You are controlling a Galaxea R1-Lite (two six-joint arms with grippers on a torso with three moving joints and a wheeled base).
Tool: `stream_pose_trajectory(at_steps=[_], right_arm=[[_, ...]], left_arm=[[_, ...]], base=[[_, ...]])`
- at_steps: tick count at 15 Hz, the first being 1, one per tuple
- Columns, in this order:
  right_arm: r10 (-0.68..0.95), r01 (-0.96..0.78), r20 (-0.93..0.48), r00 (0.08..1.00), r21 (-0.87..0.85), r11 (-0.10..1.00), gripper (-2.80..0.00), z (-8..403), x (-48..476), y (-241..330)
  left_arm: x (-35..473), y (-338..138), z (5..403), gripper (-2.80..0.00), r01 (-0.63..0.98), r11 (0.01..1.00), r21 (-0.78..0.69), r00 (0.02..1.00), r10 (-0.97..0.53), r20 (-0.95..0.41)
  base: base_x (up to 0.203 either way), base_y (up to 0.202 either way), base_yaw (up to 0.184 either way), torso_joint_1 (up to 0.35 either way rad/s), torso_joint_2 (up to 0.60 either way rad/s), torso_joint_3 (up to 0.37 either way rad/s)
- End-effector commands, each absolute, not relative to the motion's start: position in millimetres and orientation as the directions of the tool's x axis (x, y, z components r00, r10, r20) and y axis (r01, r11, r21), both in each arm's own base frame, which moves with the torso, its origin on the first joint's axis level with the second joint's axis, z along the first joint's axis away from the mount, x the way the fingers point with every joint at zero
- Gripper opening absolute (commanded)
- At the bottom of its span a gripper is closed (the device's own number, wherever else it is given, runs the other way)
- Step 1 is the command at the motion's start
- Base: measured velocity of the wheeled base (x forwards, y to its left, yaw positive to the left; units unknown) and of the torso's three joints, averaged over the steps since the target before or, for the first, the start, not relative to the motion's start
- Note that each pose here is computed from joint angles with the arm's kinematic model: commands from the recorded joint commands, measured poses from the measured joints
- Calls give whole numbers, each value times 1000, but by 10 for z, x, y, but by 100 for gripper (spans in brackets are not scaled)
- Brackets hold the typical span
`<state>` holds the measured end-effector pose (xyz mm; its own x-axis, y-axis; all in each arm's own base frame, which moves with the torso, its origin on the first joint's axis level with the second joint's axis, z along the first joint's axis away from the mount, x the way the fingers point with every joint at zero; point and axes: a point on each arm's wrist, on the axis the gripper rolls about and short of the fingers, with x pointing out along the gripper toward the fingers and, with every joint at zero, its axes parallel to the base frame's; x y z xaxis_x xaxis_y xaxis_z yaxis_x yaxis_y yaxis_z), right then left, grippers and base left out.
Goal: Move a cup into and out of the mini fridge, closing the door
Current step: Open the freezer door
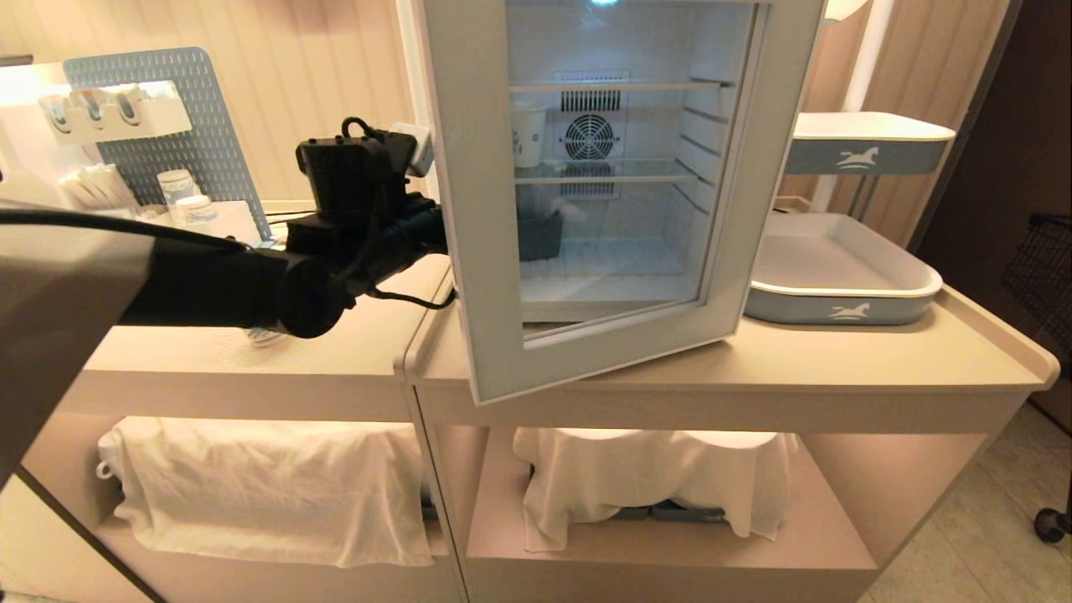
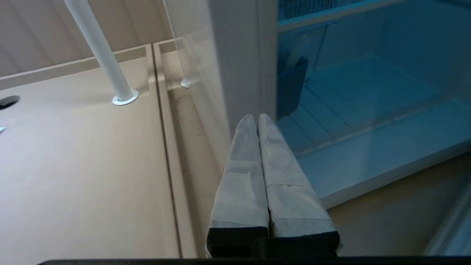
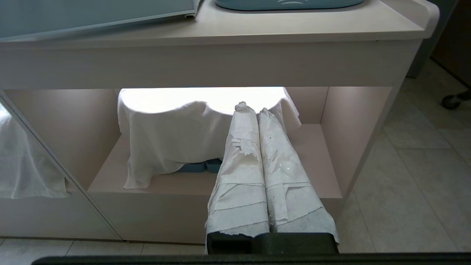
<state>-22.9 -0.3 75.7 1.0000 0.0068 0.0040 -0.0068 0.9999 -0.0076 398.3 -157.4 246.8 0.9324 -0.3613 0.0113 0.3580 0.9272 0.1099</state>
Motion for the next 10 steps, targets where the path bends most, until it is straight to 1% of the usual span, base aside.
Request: stream_pose_trajectory(at_steps=[1, 4, 7, 10], right_arm=[[8, -8, 4, 1000, -8, 1000, -280, 758, -229, -3], [8, -8, 3, 1000, -8, 1000, -280, 758, -228, -3], [8, -8, 3, 1000, -8, 1000, -280, 758, -228, -3], [8, -8, 3, 1000, -8, 1000, -280, 758, -228, -3]], left_arm=[[3861, -1592, 2592, -280, 376, 925, 62, 925, -378, 37], [3713, -1602, 2754, -280, 428, 904, 12, 901, -428, 70], [3589, -1656, 2803, -280, 480, 877, -29, 876, -477, 76], [3314, -1869, 2883, -280, 554, 826, -103, 833, -547, 84]], base=[[0, 0, 0, 0, 0, 0], [0, 0, 0, 0, 0, 0], [0, 0, 0, 0, 0, 0], [0, 0, 0, 0, 0, 0]])
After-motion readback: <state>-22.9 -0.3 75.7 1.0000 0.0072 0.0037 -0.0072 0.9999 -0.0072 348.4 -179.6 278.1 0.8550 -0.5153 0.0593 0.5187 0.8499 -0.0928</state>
